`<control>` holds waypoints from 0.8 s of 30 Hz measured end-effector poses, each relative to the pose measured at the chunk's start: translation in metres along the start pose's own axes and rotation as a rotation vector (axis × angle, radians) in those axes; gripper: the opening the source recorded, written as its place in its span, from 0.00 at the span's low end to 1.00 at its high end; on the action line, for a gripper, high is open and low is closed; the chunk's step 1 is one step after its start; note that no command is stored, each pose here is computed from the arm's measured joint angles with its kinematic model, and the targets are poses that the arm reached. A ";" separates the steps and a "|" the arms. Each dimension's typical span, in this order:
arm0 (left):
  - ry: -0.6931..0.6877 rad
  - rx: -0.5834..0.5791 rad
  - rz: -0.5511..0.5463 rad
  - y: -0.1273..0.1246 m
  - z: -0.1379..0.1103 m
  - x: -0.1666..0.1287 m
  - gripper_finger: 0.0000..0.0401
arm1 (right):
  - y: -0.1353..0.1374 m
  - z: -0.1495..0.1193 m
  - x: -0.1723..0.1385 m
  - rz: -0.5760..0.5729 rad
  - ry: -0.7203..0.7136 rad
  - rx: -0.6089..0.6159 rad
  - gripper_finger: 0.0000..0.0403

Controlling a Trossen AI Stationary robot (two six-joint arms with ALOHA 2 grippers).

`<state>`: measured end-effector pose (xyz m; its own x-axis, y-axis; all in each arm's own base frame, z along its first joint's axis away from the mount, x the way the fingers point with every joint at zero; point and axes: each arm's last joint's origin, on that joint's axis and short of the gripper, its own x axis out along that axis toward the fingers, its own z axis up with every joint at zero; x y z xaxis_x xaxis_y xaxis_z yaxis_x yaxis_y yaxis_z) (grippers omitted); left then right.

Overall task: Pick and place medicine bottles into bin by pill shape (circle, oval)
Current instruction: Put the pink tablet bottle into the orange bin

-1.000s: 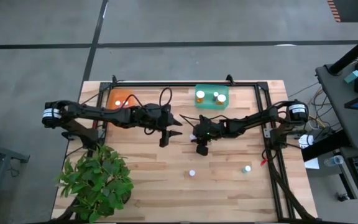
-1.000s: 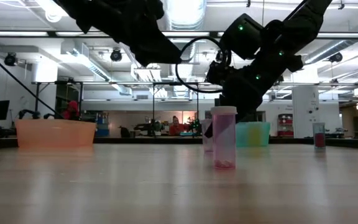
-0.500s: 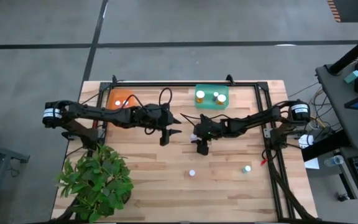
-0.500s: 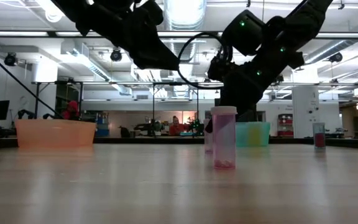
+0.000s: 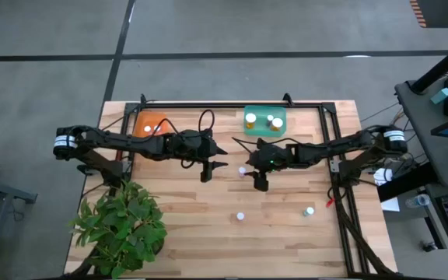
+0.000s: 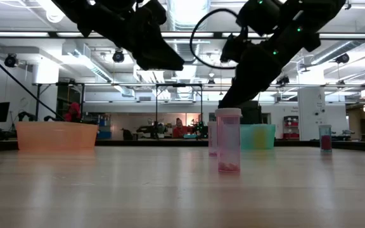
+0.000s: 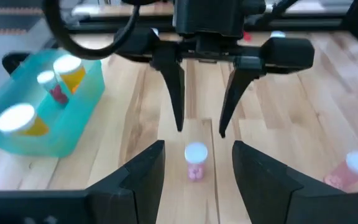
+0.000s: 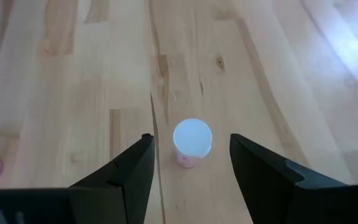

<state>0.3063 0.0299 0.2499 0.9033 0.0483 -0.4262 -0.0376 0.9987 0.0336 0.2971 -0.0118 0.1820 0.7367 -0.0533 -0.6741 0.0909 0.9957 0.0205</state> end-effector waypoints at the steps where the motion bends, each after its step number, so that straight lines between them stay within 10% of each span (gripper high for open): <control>1: -0.010 0.001 0.000 0.000 0.001 0.000 0.42 | 0.000 0.000 -0.004 0.000 -0.010 -0.018 0.49; 24: 0.051 -0.034 -0.038 -0.051 0.016 0.048 0.42 | -0.003 -0.011 -0.121 -0.043 -0.409 -0.300 0.49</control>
<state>0.3582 -0.0186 0.2425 0.8817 0.0102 -0.4718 -0.0187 0.9997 -0.0135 0.2002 -0.0079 0.2548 0.9440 -0.0605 -0.3244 -0.0254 0.9668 -0.2541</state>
